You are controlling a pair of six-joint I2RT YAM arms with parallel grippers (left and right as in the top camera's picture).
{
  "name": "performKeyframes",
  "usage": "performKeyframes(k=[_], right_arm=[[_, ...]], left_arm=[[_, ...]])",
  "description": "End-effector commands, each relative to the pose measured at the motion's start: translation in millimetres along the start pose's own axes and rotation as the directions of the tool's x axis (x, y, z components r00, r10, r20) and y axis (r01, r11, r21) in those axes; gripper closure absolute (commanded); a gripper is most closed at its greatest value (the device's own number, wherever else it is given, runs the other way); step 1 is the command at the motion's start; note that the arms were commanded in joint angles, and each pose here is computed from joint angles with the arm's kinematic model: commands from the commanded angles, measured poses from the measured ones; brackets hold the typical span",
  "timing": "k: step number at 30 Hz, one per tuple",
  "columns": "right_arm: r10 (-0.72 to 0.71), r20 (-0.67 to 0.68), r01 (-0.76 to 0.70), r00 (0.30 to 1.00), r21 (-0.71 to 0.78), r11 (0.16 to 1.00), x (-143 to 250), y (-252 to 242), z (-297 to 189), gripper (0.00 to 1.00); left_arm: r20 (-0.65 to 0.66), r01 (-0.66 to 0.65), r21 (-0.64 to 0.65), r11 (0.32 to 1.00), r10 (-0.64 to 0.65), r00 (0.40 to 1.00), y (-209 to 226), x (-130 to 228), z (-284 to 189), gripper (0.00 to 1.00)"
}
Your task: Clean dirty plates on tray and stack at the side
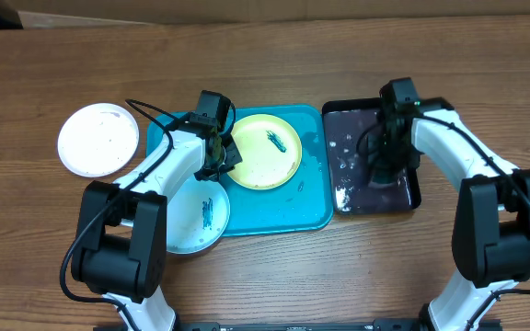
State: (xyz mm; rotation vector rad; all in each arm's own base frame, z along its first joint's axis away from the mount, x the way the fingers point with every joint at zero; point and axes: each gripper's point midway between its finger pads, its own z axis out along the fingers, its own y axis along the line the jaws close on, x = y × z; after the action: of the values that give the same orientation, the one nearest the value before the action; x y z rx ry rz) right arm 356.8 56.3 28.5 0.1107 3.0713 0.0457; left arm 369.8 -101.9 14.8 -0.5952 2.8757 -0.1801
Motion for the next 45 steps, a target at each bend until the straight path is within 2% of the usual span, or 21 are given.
performKeyframes(k=[1,5,7,9,14,18,19,25,34,36,45], right_arm=[[-0.004,0.074,0.006,0.997,-0.022,1.000,-25,7,-30,0.96],[-0.004,0.070,0.006,0.998,-0.021,1.000,-26,8,-38,0.96],[-0.004,0.065,0.005,0.998,-0.019,1.000,-25,7,-37,0.96],[-0.004,0.062,0.005,0.998,-0.019,1.000,-24,7,-37,0.96],[-0.006,0.055,0.007,0.998,-0.018,1.000,-22,7,-38,0.96],[-0.007,0.058,0.008,0.998,-0.018,1.000,-23,8,-39,0.96],[-0.007,0.058,0.008,0.998,-0.018,1.000,-23,8,-39,0.96],[-0.007,0.057,0.008,0.998,-0.018,1.000,-23,8,-39,0.95],[-0.007,0.060,0.008,0.998,-0.019,1.000,-24,8,-39,0.93],[-0.007,0.060,0.008,0.998,-0.019,1.000,-24,8,-39,0.93],[-0.007,0.044,0.007,0.999,-0.015,1.000,-20,7,-39,0.96]], left_arm=[[-0.025,-0.014,0.007,1.000,0.014,1.000,1,3,5,0.80],[-0.028,-0.014,0.009,1.000,0.014,1.000,0,4,5,0.72],[-0.028,-0.014,0.009,1.000,0.014,1.000,0,4,5,0.73],[-0.028,-0.014,0.009,1.000,0.014,1.000,0,4,5,0.77],[-0.028,-0.014,0.012,1.000,0.014,0.999,-1,3,4,0.80],[-0.049,-0.013,0.027,1.000,0.015,0.999,-4,6,2,0.95],[-0.053,-0.013,0.022,1.000,0.014,0.998,-4,6,0,0.96],[-0.034,-0.014,-0.010,1.000,0.014,0.999,-2,-1,-6,0.90],[-0.033,-0.014,-0.008,1.000,0.014,0.999,-2,-2,-7,0.89],[-0.033,-0.014,-0.008,1.000,0.014,0.999,-2,-2,-7,0.96],[-0.048,-0.037,-0.012,0.999,0.037,0.998,-2,3,-7,0.96]])
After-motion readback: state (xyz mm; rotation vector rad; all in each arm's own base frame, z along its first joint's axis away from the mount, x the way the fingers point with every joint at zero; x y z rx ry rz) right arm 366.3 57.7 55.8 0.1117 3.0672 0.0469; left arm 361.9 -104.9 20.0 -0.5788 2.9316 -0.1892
